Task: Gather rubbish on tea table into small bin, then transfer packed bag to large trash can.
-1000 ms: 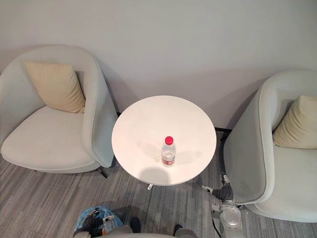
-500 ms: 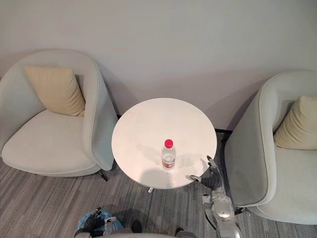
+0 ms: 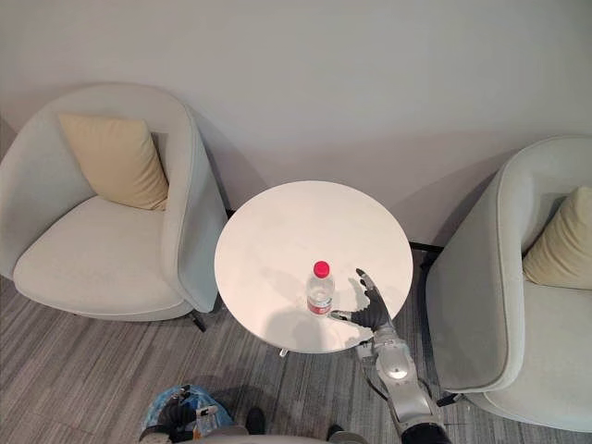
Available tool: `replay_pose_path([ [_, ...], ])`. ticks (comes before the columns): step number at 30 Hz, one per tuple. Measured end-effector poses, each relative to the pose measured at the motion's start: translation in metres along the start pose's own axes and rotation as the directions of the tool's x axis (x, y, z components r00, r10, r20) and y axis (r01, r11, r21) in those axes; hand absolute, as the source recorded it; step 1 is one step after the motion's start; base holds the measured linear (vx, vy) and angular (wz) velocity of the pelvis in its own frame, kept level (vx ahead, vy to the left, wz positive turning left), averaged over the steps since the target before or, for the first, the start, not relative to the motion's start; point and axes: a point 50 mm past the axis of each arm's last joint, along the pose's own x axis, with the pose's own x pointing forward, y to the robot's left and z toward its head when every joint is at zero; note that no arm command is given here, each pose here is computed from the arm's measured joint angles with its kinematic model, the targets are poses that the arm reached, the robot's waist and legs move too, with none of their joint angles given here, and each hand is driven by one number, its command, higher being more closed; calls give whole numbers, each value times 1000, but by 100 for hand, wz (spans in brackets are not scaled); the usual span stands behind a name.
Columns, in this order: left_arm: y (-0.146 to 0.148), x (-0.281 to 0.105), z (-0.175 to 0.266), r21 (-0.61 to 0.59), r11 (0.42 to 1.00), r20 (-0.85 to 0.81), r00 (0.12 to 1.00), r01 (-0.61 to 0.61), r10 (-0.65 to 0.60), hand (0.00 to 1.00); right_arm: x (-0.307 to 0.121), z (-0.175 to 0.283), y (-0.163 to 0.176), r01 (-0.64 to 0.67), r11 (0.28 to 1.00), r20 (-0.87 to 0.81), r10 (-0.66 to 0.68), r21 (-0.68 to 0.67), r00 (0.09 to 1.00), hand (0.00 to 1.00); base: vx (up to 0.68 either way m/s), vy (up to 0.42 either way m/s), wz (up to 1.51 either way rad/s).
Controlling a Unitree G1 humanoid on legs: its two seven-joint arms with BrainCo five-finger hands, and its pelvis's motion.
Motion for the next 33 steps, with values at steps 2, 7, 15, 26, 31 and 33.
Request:
replay_pose_path([
  [2, 0, -1, -2, 0, 1000, -4, 1000, -1, 1, 0, 3, 1, 0, -1, 1000, 2, 1, -2, 1000, 0, 11, -5, 7],
  [7, 1, -2, -6, 2, 1000, -12, 1000, -2, 2, 0, 14, 8, 1, -3, 1000, 21, 3, -4, 1000, 0, 3, -4, 6],
  [15, 1, -3, -5, -1, 1000, 1, 1000, -4, 4, 0, 28, 17, 8, -29, 999, 35, 29, 15, 999, 0, -16, -5, 6],
  [26, -2, -3, 4, -16, 1000, 36, 999, -2, 3, 0, 39, 25, 14, -35, 999, 47, 34, 7, 998, 100, -6, -3, 5],
  [31, -1, -2, 7, -29, 999, 49, 999, -13, 15, 0, 44, 28, 16, -45, 999, 50, 45, 5, 998, 100, -59, 2, 6],
  [33, 0, -2, 6, -40, 999, 47, 999, -25, 27, 0, 44, 29, 20, -52, 999, 50, 52, 15, 997, 100, -39, 2, 1],
])
